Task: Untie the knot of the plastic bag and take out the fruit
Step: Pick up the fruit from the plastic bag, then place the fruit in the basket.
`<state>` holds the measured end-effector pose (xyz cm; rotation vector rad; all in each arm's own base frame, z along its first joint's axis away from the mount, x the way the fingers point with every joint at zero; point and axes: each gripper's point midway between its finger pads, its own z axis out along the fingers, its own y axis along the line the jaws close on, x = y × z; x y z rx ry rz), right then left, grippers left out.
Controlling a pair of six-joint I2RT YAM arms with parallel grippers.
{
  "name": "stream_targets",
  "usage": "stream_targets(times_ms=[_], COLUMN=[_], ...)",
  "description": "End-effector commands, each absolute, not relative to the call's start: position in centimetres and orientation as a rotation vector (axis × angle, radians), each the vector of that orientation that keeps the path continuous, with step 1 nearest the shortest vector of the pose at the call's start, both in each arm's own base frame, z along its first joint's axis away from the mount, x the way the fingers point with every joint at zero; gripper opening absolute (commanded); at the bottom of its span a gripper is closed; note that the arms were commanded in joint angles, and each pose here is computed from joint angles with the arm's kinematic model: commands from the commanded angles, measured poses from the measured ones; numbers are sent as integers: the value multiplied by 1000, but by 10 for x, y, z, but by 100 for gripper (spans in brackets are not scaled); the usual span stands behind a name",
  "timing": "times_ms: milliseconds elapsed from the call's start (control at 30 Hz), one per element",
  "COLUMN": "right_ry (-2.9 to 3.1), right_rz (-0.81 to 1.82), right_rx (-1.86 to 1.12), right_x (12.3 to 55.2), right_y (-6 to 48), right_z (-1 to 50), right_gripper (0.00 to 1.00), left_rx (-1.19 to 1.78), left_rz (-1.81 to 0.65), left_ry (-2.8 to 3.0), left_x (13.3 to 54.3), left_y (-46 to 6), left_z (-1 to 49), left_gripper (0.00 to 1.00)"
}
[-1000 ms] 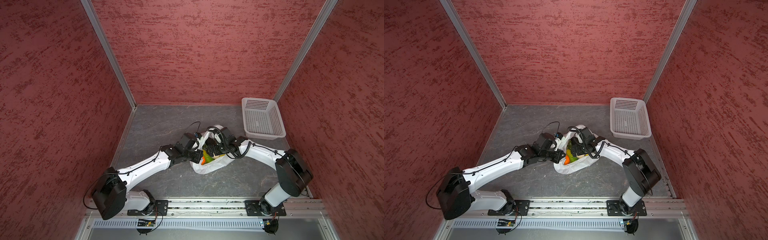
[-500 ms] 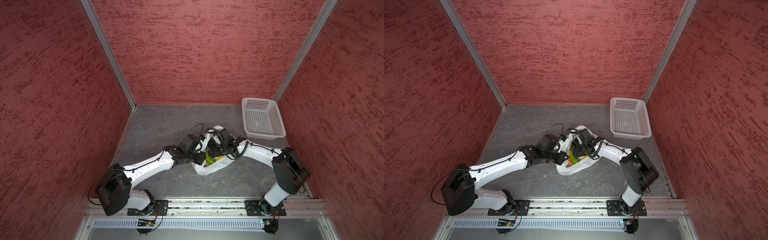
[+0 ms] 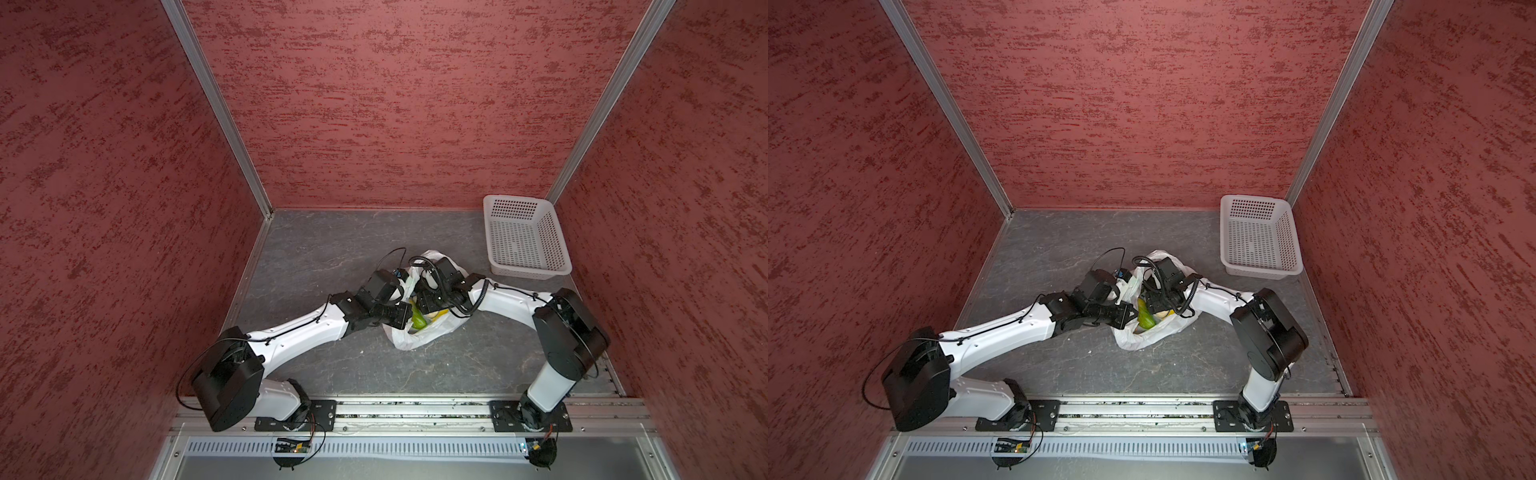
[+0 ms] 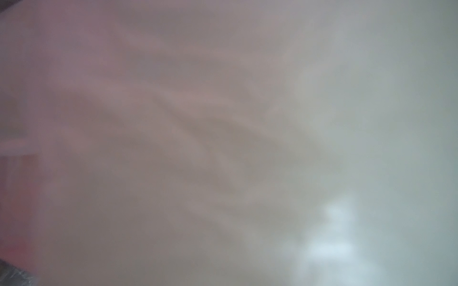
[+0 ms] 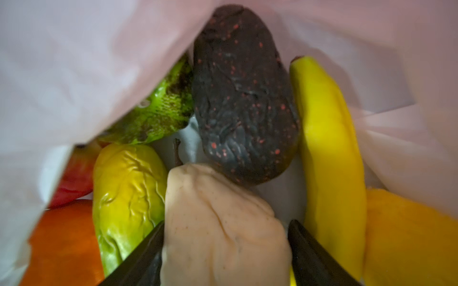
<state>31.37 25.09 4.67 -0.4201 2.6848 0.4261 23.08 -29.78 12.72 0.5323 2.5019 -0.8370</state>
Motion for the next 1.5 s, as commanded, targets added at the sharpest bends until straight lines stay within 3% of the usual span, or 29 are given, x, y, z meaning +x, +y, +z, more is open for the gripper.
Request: stream_targets(times_ms=[0, 133, 300, 433, 1000, 1233, 1467], right_ry=[2705, 2695, 2678, 2664, 2563, 2509, 2431], right_rz=[358, 360, 384, 410, 551, 638, 557], right_rx=[-408, -398, -409, -417, -346, -305, -297], right_x=[311, 310, 309, 306, 277, 257, 264], right_y=[244, 245, 249, 252, 269, 263, 243], right_z=[32, 31, 37, 46, 130, 189, 255], right_gripper=[72, 65, 47, 39, 36, 36, 34], left_rx=[489, 461, 435, 413, 408, 394, 396], left_rz=[-865, -878, -887, -895, -892, -887, -880], left_ry=[2476, 2469, 2463, 2447, 2438, 2431, 2440], left_x=[236, 239, 243, 249, 262, 267, 266], left_y=[-298, -295, -291, -291, -293, -287, -284], left_z=[131, 134, 138, 143, 152, 158, 155], left_gripper=[0, 0, 0, 0, 0, 0, 0])
